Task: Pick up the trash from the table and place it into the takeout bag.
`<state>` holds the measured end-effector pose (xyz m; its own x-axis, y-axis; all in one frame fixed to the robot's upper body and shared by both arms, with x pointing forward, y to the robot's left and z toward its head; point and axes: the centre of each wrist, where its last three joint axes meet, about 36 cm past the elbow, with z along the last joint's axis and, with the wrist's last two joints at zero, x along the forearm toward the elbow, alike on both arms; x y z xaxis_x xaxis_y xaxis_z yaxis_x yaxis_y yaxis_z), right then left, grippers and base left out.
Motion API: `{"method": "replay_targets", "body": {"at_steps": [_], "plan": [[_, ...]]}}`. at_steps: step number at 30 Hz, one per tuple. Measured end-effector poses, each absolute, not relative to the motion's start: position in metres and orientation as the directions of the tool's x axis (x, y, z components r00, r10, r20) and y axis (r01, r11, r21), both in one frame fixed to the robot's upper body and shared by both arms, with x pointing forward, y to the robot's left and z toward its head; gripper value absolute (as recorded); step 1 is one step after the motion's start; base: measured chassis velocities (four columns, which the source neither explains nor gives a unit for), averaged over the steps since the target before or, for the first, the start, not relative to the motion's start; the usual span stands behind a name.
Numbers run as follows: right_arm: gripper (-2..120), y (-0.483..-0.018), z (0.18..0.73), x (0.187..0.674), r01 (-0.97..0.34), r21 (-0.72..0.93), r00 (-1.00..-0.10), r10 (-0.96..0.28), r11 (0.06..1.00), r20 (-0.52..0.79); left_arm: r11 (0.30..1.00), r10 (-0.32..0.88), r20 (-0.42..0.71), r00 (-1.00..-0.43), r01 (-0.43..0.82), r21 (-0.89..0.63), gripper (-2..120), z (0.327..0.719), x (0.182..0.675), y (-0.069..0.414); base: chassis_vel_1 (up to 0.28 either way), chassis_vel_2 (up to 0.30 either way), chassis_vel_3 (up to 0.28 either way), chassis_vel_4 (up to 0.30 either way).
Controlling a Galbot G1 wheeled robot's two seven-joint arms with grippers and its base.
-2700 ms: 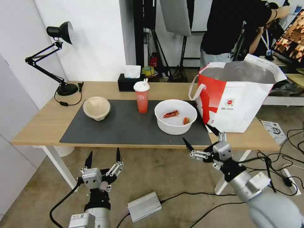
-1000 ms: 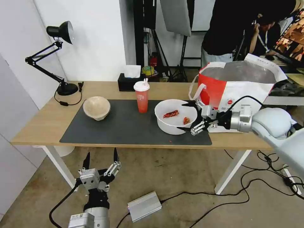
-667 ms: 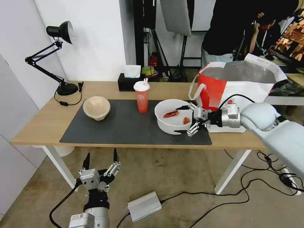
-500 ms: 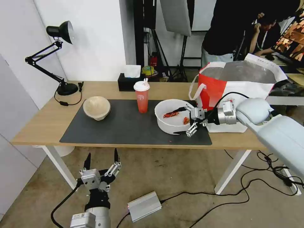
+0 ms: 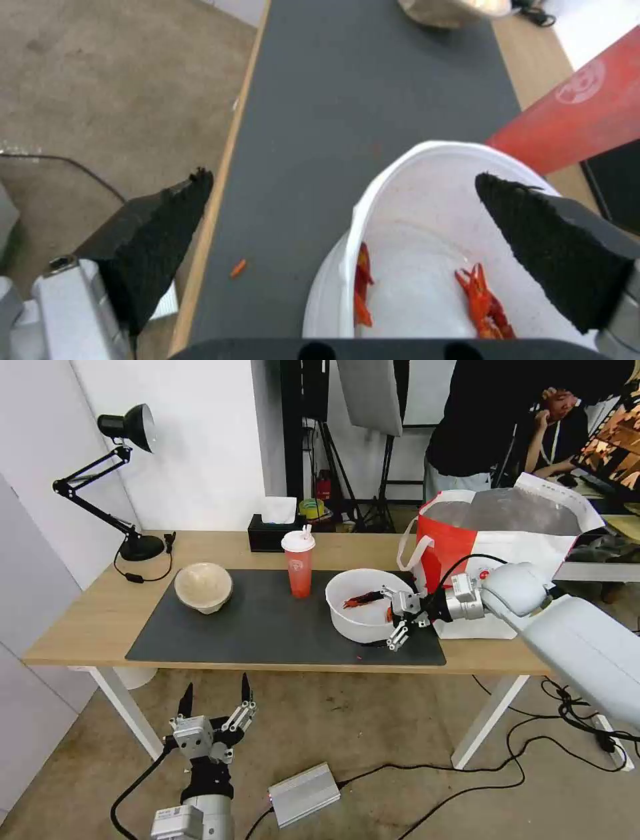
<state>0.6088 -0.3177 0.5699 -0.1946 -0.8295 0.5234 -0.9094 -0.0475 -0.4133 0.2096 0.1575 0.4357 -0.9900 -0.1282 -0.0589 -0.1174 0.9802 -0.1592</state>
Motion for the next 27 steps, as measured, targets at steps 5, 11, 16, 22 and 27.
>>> {"method": "replay_targets", "body": {"at_steps": [5, 11, 16, 22, 27], "plan": [[100, -0.319, 0.569, 0.616, -0.913, -0.403, -0.193, -0.817, -0.053, 0.544, 0.980, -0.129, -0.056, -0.990, -0.118, -0.159, 100, 0.435, 0.208, 0.157, 0.000, 0.000, 0.000, 0.000], [100, -0.323, 0.566, 0.628, -0.922, -0.386, -0.198, -0.805, -0.042, 0.560, 0.980, -0.129, -0.059, -0.990, -0.118, -0.160, 100, 0.434, 0.207, 0.157, 0.000, 0.000, 0.000, 0.000], [100, -0.325, 0.565, 0.634, -0.926, -0.374, -0.194, -0.793, -0.046, 0.578, 0.980, -0.129, -0.060, -0.990, -0.118, -0.160, 100, 0.434, 0.206, 0.156, 0.000, 0.000, 0.000, 0.000], [100, -0.325, 0.567, 0.644, -0.930, -0.363, -0.190, -0.774, -0.055, 0.604, 0.980, -0.127, -0.059, -0.990, -0.116, -0.162, 100, 0.434, 0.205, 0.156, 0.000, 0.000, 0.000, 0.000], [100, -0.327, 0.569, 0.649, -0.931, -0.359, -0.188, -0.760, -0.064, 0.622, 0.980, -0.126, -0.059, -0.990, -0.115, -0.164, 100, 0.434, 0.204, 0.155, 0.000, 0.000, 0.000, 0.000]]}}
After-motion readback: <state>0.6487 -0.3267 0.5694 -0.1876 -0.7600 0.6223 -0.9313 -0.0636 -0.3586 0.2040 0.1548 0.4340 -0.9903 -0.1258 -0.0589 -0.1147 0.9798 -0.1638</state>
